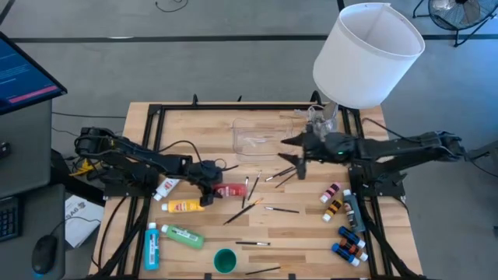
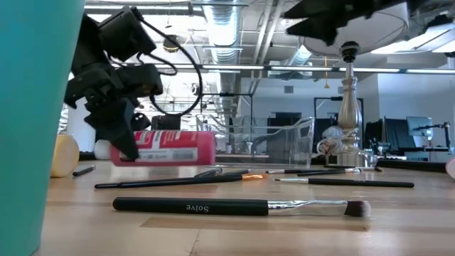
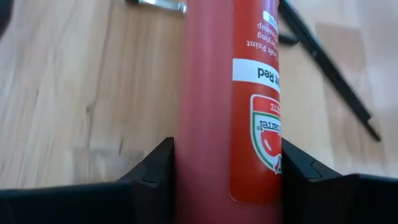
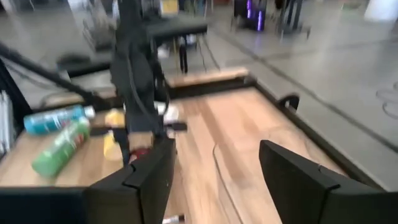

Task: Pick & Place Paint Supplies
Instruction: Put the big red paint bottle into the transparent bin

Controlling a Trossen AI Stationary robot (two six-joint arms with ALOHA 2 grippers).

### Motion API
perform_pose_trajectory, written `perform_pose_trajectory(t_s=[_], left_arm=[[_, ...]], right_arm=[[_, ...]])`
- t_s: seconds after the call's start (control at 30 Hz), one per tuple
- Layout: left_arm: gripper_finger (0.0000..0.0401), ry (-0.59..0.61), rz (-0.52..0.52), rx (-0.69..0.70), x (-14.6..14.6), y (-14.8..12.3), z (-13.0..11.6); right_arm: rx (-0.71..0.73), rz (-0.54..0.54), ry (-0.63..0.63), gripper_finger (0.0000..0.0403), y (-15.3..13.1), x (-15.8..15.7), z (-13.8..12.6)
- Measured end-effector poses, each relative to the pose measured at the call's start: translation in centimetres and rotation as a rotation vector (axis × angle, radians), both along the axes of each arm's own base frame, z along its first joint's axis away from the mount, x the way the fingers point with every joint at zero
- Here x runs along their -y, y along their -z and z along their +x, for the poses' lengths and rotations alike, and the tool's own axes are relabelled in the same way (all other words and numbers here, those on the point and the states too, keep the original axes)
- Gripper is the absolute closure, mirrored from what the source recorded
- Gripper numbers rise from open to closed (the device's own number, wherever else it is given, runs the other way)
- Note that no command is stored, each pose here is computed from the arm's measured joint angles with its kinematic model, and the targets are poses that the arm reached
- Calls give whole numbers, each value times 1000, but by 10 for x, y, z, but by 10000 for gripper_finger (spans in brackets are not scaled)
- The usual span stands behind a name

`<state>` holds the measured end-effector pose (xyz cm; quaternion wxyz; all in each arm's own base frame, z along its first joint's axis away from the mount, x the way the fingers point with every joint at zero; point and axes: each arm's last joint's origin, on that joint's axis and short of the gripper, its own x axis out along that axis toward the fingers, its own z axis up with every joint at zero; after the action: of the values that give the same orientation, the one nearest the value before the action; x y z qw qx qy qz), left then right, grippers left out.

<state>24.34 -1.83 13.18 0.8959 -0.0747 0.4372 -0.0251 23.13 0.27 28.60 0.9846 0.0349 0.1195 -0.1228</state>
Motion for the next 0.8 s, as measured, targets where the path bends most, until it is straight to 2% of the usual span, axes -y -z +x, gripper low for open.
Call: perform_pose_trajectory(t_s=[0.17,0.37,0.57,0.73,0.8], left_arm=[[261,9,20,52,2,-13,11],[262,19,28,123,2,-32,25],[262,5,67,178,2,-46,35],[262,-7,80,189,1,-49,38],[262,-8,81,188,1,-49,37]], right_arm=[[-157,4,3,184,7,-1,32],[-260,3,-7,185,11,-3,63],[-391,11,-46,183,21,-6,82],[-421,3,-69,181,21,-12,95],[-424,6,-125,178,22,-18,99]])
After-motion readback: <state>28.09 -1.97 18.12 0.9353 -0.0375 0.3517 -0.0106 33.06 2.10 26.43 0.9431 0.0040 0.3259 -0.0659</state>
